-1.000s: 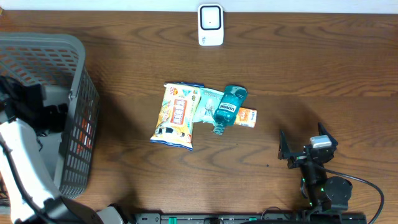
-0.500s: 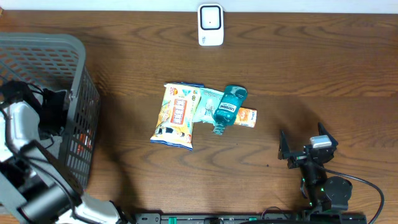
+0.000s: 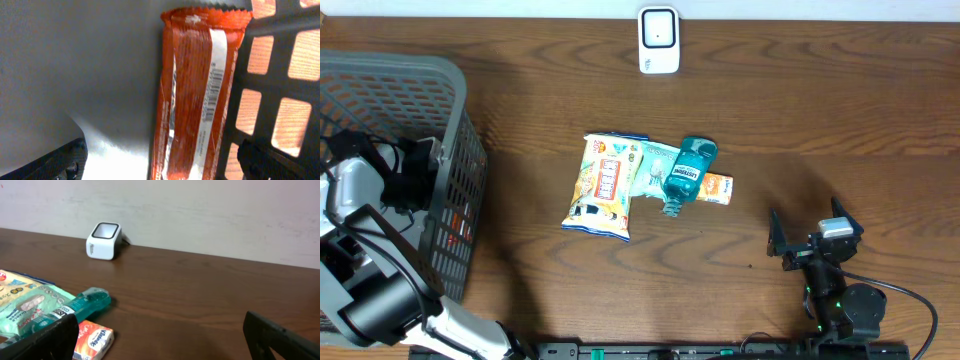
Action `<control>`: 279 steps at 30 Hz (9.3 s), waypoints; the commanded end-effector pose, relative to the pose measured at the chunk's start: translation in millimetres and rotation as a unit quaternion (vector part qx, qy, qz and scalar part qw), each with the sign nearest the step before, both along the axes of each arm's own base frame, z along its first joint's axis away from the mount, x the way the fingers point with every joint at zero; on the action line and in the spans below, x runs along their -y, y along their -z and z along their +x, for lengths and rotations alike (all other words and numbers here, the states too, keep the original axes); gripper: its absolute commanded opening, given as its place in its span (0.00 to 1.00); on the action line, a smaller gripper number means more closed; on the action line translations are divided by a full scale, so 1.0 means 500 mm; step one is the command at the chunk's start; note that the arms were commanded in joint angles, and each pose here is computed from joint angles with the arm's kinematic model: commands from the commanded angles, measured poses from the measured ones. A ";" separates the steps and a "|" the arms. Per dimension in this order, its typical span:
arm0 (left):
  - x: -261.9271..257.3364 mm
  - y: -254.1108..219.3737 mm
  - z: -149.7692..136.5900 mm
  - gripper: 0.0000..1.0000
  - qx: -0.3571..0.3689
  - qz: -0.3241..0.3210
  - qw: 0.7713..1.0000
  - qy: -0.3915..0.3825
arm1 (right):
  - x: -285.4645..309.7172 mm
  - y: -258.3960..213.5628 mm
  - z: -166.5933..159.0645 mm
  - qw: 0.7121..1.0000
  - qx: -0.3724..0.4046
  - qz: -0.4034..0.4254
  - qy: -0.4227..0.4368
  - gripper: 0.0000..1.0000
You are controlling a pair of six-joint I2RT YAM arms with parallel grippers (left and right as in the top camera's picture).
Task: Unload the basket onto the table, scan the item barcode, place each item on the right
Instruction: 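Reach the left gripper back into the basket and grasp the red snack bar, then lift the red snack bar out and set it left of the yellow pack, then retract the left arm and reach the right gripper toward the orange Kleenex pack, then grasp the orange Kleenex pack with the right gripper beside the Listerine bottle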
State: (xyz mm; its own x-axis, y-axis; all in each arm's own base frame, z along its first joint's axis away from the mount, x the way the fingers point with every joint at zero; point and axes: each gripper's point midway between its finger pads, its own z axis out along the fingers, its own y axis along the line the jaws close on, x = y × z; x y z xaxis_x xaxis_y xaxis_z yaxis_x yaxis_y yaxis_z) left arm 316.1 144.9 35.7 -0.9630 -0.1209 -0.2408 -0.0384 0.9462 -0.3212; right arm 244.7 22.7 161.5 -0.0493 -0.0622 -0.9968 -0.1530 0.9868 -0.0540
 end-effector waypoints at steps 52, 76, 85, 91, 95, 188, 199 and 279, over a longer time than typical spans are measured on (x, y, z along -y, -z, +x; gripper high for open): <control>-0.123 0.015 -0.029 0.98 -0.084 0.121 0.943 -0.298 | -0.003 0.002 -0.001 1.000 0.000 -0.001 -0.003 0.99; -0.079 -0.096 -0.031 0.98 -0.047 0.087 0.910 -0.402 | -0.003 0.002 -0.001 1.000 0.000 -0.001 -0.003 0.99; -0.041 -0.004 -0.044 0.98 -0.133 0.131 0.907 -0.378 | -0.003 0.002 -0.001 1.000 0.000 -0.001 -0.003 0.99; -0.048 0.025 -0.067 0.98 -0.169 0.161 0.897 -0.376 | -0.003 0.002 -0.001 1.000 0.000 -0.001 -0.003 0.99; -0.052 0.025 -0.069 0.98 -0.169 0.167 0.895 -0.377 | -0.003 0.002 -0.001 1.000 0.000 -0.001 -0.003 0.99; 0.352 -0.884 0.158 0.98 0.557 0.219 0.795 -0.097 | -0.003 0.002 -0.001 1.000 0.000 -0.001 -0.003 0.99; 0.253 -0.994 -0.095 0.98 0.587 0.297 0.743 -0.119 | -0.002 -0.024 0.000 1.000 0.027 -0.002 -0.002 0.99; 0.390 -0.881 -0.492 0.98 0.799 0.040 0.597 -0.065 | -0.222 0.065 0.267 0.860 -0.360 0.287 -0.220 0.99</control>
State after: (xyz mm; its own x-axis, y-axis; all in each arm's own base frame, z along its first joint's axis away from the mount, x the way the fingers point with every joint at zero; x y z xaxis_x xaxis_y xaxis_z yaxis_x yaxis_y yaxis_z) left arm 57.1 -53.8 486.9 0.5556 -0.0035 -0.8314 0.1335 0.9874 0.0851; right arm 376.1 128.8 125.5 -0.7503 0.2320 -0.6190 -0.3326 0.6768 0.6568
